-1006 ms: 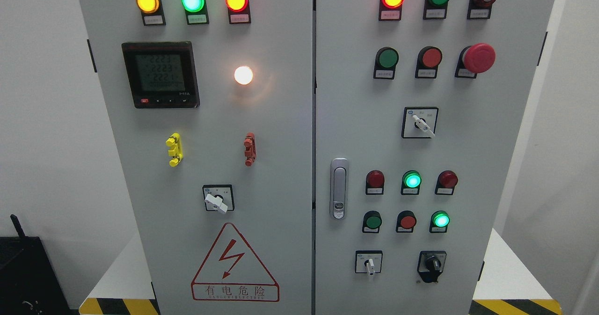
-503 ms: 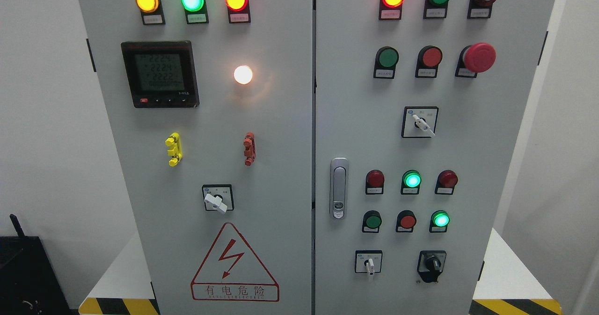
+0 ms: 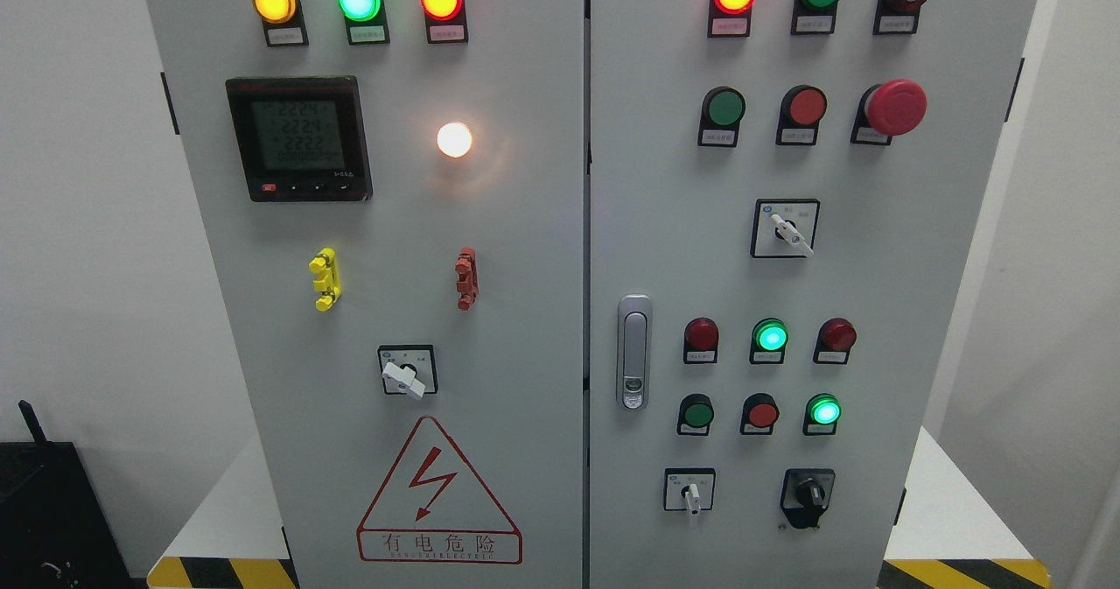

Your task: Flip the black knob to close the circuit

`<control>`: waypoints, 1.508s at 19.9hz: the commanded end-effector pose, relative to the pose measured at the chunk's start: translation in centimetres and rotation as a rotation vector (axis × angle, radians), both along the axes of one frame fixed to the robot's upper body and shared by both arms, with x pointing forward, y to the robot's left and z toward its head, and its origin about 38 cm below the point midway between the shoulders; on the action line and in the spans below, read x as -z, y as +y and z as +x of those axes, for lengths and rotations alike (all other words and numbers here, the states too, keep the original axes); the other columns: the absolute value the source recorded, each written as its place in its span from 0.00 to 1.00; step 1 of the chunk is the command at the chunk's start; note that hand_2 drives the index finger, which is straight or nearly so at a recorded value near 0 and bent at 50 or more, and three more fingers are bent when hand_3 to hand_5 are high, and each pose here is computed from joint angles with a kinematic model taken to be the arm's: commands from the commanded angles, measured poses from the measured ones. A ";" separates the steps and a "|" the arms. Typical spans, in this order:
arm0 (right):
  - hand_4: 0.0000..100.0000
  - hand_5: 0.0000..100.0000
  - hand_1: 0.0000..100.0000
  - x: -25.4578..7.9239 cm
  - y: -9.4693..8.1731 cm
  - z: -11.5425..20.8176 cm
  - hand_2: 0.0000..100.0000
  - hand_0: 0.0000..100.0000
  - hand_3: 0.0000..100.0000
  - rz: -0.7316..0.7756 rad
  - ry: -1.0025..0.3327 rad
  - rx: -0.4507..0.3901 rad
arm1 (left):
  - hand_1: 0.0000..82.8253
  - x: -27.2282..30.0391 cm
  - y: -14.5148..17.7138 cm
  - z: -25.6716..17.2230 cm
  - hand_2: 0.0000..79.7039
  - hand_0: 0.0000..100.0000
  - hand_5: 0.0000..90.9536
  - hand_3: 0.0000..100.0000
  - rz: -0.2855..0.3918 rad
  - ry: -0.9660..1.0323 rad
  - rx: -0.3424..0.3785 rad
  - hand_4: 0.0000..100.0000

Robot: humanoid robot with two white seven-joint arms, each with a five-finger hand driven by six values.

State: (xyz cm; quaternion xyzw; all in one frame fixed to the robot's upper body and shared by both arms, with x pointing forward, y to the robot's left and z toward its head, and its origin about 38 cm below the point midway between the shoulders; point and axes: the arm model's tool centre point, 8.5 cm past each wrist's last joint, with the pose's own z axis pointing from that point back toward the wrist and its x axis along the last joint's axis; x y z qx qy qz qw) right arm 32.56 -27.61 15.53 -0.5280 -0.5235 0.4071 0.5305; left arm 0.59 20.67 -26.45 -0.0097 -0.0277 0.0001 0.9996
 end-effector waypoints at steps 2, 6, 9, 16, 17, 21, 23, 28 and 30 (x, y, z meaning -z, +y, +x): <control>0.68 0.76 0.01 -3.4 1.0 1.1 0.89 0.00 1.00 -0.077 -0.086 0.013 | 0.00 0.1 0.0 -1.0 0.00 0.00 0.00 0.05 0.000 0.000 -0.022 0.03; 0.68 0.76 0.00 -2.7 1.1 2.9 0.89 0.00 1.00 -0.056 -0.066 0.021 | 0.00 0.1 0.1 -1.0 0.00 0.00 0.00 0.05 0.001 0.000 -0.022 0.03; 0.68 0.76 0.00 -1.6 1.0 3.4 0.89 0.00 1.00 -0.041 -0.038 0.043 | 0.00 0.1 0.0 -1.0 0.00 0.00 0.00 0.05 0.000 0.000 -0.022 0.03; 0.68 0.76 0.00 -1.4 1.2 5.5 0.89 0.00 1.00 -0.016 -0.031 0.056 | 0.00 0.1 0.0 -1.0 0.00 0.00 0.00 0.05 0.000 0.000 -0.022 0.03; 0.68 0.76 0.00 -1.2 1.2 5.7 0.89 0.00 1.00 -0.015 -0.026 0.056 | 0.00 0.1 0.1 -1.0 0.00 0.00 0.00 0.05 0.001 0.000 -0.022 0.03; 0.68 0.76 0.00 -0.4 1.3 6.5 0.89 0.00 1.00 -0.009 -0.014 0.067 | 0.00 0.1 0.0 -1.0 0.00 0.00 0.00 0.05 0.000 0.000 -0.022 0.03; 0.68 0.76 0.00 -0.2 1.2 7.0 0.89 0.00 1.00 -0.007 -0.006 0.072 | 0.00 0.1 0.0 -1.0 0.00 0.00 0.00 0.05 0.000 0.000 -0.022 0.03; 0.68 0.76 0.00 -0.3 1.0 8.1 0.89 0.00 1.00 0.006 -0.004 0.093 | 0.00 0.1 0.0 -1.0 0.00 0.00 0.00 0.05 0.000 0.000 -0.022 0.03; 0.68 0.76 0.00 -0.7 1.0 8.5 0.89 0.00 1.00 0.009 -0.013 0.095 | 0.00 0.1 0.1 -1.0 0.00 0.00 0.00 0.05 0.001 0.000 -0.022 0.03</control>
